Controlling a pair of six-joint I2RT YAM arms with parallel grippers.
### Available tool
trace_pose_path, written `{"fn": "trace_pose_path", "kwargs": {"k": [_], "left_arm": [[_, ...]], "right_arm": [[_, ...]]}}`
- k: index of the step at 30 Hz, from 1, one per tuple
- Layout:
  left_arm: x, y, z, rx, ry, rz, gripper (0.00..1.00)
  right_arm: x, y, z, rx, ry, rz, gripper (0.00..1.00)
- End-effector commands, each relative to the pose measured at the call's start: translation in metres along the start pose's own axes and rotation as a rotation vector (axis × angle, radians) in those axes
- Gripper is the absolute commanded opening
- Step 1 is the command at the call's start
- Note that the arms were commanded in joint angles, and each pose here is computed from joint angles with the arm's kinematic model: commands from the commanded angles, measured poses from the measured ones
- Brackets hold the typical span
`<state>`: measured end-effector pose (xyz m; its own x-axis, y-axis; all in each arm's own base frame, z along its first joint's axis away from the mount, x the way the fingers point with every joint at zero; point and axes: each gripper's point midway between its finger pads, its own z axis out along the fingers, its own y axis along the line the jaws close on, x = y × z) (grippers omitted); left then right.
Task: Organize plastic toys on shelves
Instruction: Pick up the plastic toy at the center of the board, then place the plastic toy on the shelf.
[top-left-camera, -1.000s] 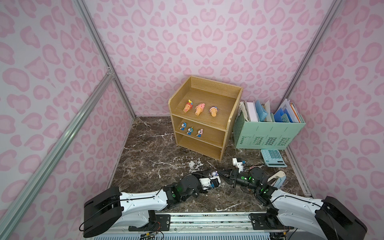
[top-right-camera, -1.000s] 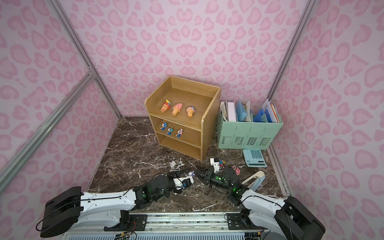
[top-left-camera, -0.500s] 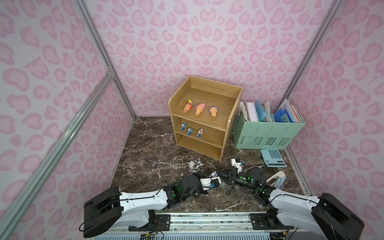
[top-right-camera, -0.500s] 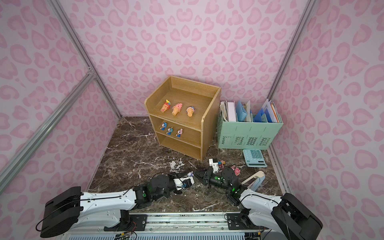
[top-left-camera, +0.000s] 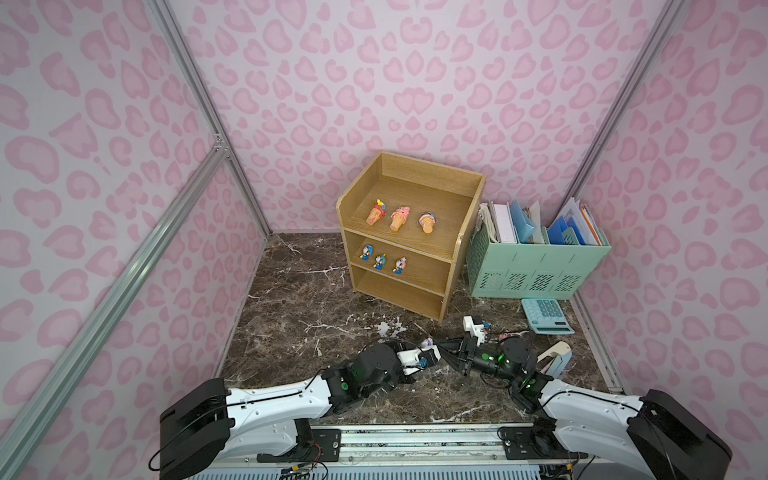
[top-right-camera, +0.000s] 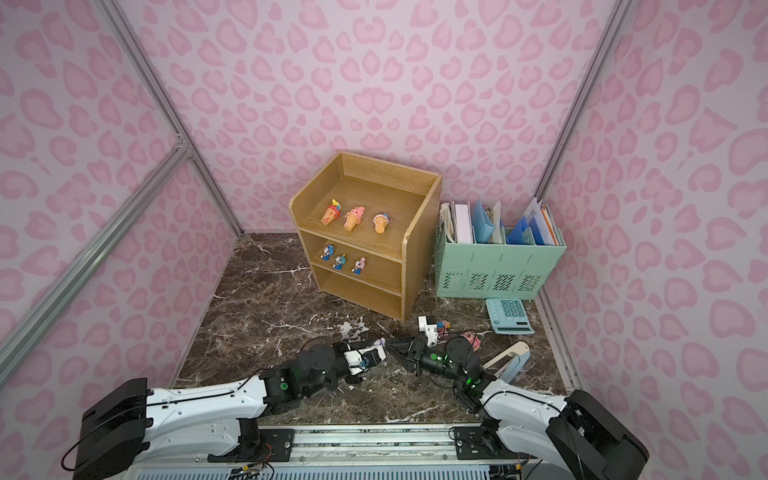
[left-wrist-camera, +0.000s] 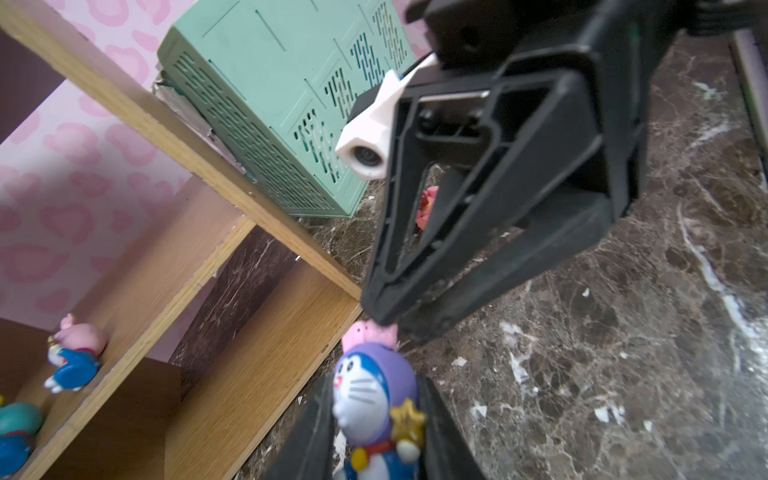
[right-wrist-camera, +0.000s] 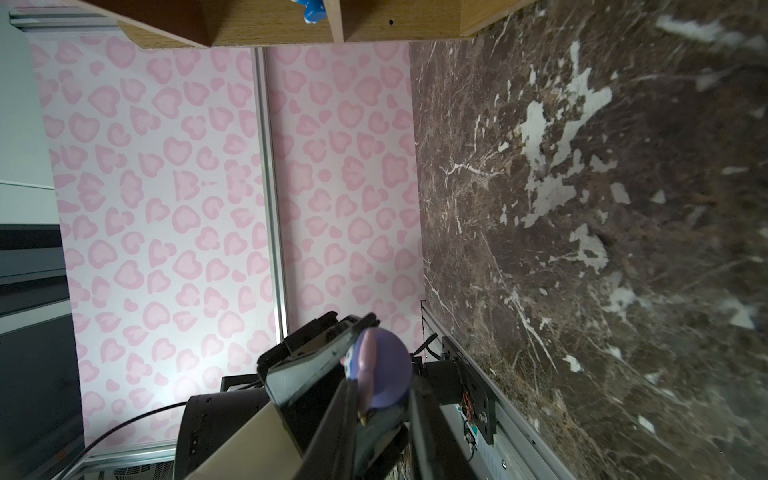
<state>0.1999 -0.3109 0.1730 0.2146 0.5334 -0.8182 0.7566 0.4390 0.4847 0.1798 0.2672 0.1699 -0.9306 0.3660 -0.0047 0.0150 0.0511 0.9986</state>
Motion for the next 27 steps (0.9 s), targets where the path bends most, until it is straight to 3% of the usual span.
{"fn": "trace_pose_path", "kwargs": {"k": [1,5,6,10,27], "left_arm": [[-0.002,0.024,-0.001,-0.095,0.029,-0.113,0.27],[-0.011,0.058,0.0,-0.185,0.027,-0.209,0.28],[-0.012,0.068,0.002,-0.204,0.028,-0.242,0.28],[-0.013,0.104,0.013,-0.26,0.028,-0.379,0.29],[-0.019,0.152,0.078,-0.408,0.091,-0.521,0.3]], "right_arm": [[-0.011,-0.001,-0.009,0.019,-0.032,-0.096,0.31],[-0.043,-0.009,-0.034,0.111,-0.161,-0.238,0.33],[-0.052,-0.01,-0.043,0.147,-0.205,-0.277,0.42],[-0.079,0.001,-0.073,0.192,-0.32,-0.371,0.45],[-0.092,0.0,-0.098,0.152,-0.359,-0.371,0.46]]}}
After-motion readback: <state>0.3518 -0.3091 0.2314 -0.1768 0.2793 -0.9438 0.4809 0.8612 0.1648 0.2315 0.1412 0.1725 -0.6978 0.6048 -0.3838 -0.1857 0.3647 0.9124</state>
